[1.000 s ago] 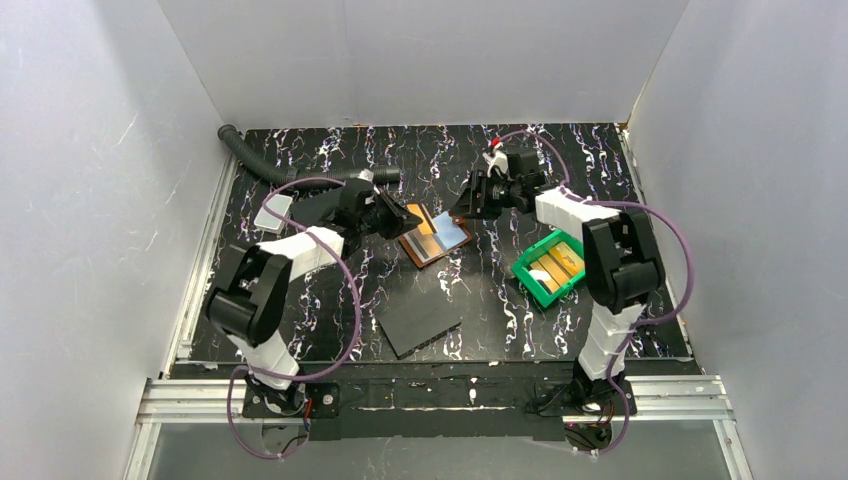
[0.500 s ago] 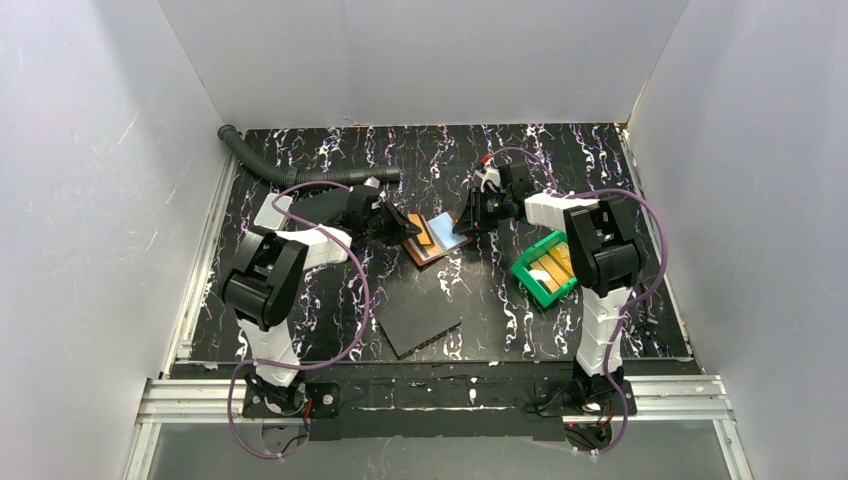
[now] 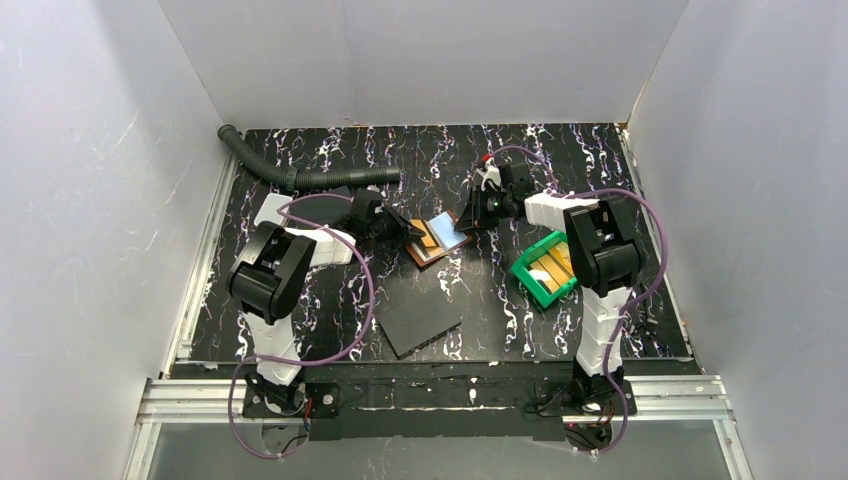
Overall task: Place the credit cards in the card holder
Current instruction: Insert the credit card into the card holder.
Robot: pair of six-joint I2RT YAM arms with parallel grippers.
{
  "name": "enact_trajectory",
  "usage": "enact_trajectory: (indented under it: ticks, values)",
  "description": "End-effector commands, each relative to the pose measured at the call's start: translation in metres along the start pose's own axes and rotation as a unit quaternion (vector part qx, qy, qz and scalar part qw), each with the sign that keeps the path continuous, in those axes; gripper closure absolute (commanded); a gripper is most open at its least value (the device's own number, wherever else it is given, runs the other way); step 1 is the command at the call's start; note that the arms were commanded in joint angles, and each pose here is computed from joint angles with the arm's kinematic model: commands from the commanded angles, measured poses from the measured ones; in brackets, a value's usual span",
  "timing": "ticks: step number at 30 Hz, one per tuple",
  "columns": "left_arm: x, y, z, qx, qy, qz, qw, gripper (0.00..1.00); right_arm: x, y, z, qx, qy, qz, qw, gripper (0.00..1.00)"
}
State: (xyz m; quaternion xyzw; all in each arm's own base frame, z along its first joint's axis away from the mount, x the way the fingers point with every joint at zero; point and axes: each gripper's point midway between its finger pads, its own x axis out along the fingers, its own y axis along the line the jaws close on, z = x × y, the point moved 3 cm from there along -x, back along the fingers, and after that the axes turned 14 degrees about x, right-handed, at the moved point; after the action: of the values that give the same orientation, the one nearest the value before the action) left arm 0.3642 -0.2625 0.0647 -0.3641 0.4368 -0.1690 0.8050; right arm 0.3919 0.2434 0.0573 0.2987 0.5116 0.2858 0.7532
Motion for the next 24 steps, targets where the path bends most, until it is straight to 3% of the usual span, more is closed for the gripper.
enact_trajectory:
  ticks: [1, 24]
  values:
    - [0.004, -0.006, -0.004, -0.03, 0.008, -0.017, 0.999, 1.0, 0.004, -0.004, 0.004, -0.006, -0.01, -0.004, 1.0, 0.73]
    - [-0.004, -0.003, -0.018, -0.039, 0.031, -0.031, 0.998, 1.0, 0.008, -0.006, 0.0, 0.0, 0.001, 0.001, 1.0, 0.73]
